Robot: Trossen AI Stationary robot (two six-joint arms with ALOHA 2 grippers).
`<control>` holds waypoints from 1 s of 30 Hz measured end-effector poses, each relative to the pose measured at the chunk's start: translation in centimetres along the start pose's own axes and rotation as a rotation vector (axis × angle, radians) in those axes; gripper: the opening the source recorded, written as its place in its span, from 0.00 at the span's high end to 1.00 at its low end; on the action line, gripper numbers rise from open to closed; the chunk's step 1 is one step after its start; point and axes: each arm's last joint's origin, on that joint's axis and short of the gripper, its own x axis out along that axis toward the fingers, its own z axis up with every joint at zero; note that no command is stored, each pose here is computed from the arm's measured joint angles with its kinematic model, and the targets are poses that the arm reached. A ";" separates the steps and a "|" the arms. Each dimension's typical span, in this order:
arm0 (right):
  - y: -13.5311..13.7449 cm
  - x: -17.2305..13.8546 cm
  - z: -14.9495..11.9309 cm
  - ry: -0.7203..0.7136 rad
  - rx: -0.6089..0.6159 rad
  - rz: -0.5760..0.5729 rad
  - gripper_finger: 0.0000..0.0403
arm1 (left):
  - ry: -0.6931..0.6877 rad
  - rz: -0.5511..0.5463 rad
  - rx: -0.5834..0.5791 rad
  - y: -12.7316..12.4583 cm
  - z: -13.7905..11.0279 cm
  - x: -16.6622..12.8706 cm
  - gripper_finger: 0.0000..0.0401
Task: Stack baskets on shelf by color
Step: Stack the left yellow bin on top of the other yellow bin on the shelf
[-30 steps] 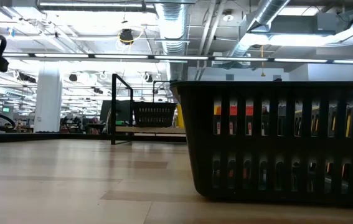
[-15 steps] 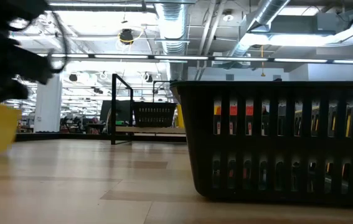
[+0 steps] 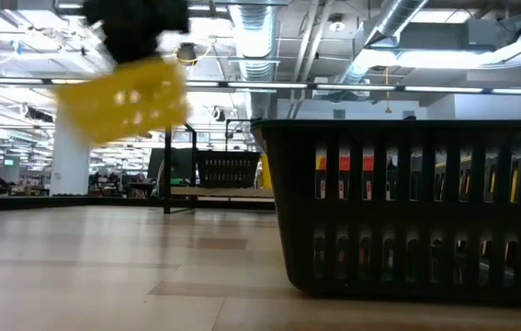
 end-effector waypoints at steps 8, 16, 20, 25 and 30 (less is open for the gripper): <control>-0.1 -3.7 -0.8 -0.042 0.043 -0.130 0.99 | -0.324 0.173 0.062 4.7 6.3 -8.3 1.00; 1.5 -8.7 -2.1 -0.139 0.177 -0.173 0.99 | -0.411 0.210 0.096 10.6 8.7 -11.4 1.00; 3.0 -9.7 -2.3 -0.172 0.206 -0.158 0.99 | -0.382 0.128 0.160 13.3 10.4 -9.9 1.00; 5.2 -9.6 -2.4 -0.174 0.206 -0.155 0.99 | -0.293 0.016 0.232 15.5 13.4 -6.6 1.00; 6.9 -9.1 -2.7 -0.131 0.180 -0.123 1.00 | -0.230 -0.029 0.244 16.9 16.8 -3.4 1.00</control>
